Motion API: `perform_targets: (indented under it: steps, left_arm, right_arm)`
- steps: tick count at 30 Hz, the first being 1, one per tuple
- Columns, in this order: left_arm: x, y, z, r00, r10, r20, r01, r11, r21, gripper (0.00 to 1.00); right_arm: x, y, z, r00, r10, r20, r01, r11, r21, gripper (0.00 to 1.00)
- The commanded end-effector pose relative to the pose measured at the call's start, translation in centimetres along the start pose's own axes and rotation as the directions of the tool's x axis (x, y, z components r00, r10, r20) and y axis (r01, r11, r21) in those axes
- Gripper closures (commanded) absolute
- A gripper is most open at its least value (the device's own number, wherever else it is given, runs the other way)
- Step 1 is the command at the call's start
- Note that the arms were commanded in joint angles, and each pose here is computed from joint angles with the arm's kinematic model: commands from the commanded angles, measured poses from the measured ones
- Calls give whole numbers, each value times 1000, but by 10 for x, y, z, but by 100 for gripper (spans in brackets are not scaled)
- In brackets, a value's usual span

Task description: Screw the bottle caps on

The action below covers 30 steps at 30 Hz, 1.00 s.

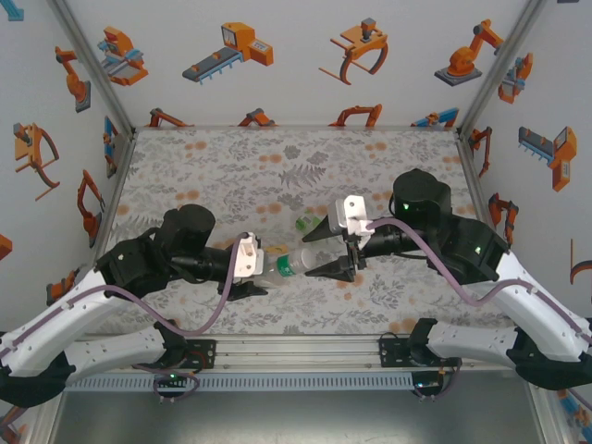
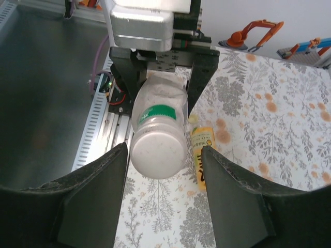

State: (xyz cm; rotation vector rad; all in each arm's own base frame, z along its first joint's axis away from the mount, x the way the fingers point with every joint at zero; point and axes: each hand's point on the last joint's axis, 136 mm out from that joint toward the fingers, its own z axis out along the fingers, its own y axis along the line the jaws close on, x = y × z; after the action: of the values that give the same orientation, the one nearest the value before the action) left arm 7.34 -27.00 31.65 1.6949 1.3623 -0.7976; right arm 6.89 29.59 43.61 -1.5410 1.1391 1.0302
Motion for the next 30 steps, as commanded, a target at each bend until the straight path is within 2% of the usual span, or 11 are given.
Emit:
perform_targets:
  steps: [1,7,13,16,19,21,24,27,30]
  left_arm:
    - [-13,1,-3,999,3,37,-3,1000,-1,100]
    - [-16,2,-3,999,9,43,-9,1000,-2,100]
    - [-17,3,-4,999,13,52,-12,1000,-10,100]
    - [-17,4,-4,999,14,53,-13,1000,-20,100]
    - [-17,8,-4,999,18,50,-16,999,-37,100]
    - [-15,10,-4,999,20,43,-18,999,-50,100]
    - [-13,15,-2,999,22,28,-20,997,-73,100]
    - [-10,19,-1,1000,26,14,-25,995,-95,100]
    - [-8,22,2,1000,29,3,-28,994,-106,100]
  right_arm:
    - [-12,5,-3,999,-16,46,17,1000,-15,47]
    - [-3,7,-3,1000,4,21,-3,1000,-17,57]
    - [3,3,-4,998,60,13,-60,998,19,71]
    - [7,-11,-3,987,162,15,-163,982,98,83]
    - [18,-29,-3,939,342,28,-340,919,201,92]
    - [24,-39,-4,889,454,55,-452,854,259,100]
    - [38,-57,-10,744,651,148,-655,669,352,100]
    - [54,-66,-17,567,787,245,-798,450,402,100]
    - [69,-69,-24,361,871,335,-886,208,414,100]
